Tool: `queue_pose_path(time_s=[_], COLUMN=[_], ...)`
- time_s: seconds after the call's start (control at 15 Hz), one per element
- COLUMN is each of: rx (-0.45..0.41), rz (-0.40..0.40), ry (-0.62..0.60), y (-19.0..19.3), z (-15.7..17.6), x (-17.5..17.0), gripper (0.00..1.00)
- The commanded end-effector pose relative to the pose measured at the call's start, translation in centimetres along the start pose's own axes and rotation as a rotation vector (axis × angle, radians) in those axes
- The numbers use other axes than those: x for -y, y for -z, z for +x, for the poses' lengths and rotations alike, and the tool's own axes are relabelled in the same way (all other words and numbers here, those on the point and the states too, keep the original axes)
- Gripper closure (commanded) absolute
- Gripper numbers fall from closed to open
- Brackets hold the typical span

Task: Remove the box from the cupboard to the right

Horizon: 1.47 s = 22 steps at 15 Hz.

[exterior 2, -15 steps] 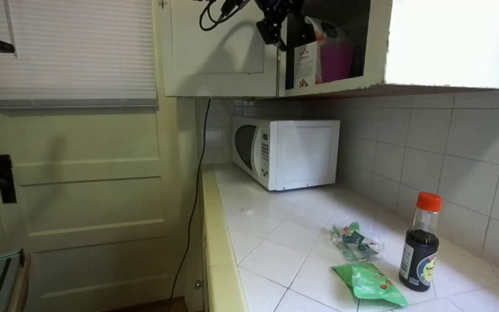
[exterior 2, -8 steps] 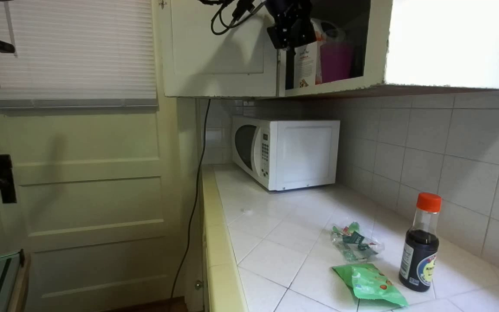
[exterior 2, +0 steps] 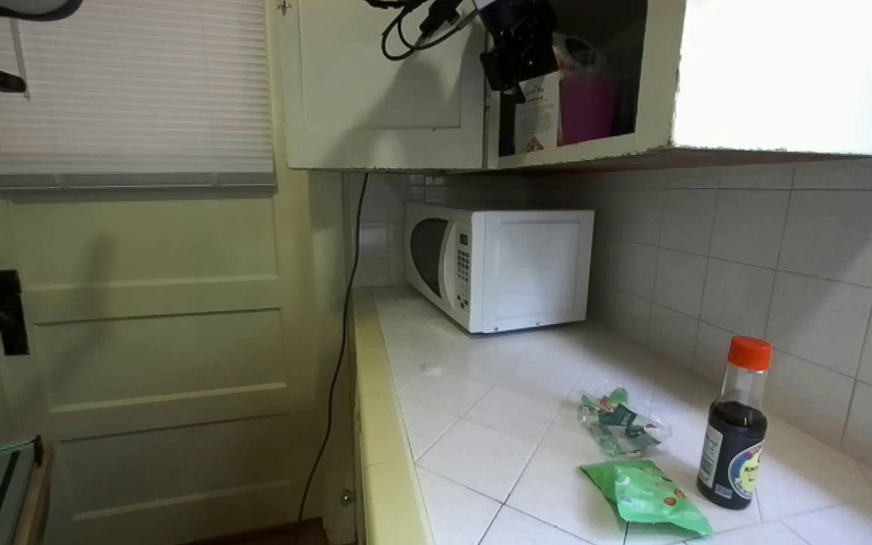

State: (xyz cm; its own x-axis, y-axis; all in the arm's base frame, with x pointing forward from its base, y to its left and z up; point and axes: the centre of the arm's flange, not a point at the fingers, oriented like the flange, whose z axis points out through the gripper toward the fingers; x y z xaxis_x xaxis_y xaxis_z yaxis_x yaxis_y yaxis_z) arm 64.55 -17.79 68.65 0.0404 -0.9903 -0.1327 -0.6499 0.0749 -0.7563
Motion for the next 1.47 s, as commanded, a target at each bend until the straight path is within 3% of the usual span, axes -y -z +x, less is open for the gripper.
queue_pose_path(time_s=[0.0,0.33,0.8,0.87,1.0,1.4], rx=[0.039,0.051,0.034,0.033,0.021,0.002], rz=[-0.032,-0.150,-0.186,-0.198,-0.212,-0.202], ry=[0.009,-0.009,-0.007,-0.010,-0.001,0.036], y=[-0.9,-2.0,-2.2,-2.2,-2.2,-1.8], z=[0.8,0.7,1.1,1.2,1.2,0.9], x=[1.6,1.5,1.9,1.9,2.0,2.9], gripper=[0.00,0.00,0.00,0.25,0.32,0.79])
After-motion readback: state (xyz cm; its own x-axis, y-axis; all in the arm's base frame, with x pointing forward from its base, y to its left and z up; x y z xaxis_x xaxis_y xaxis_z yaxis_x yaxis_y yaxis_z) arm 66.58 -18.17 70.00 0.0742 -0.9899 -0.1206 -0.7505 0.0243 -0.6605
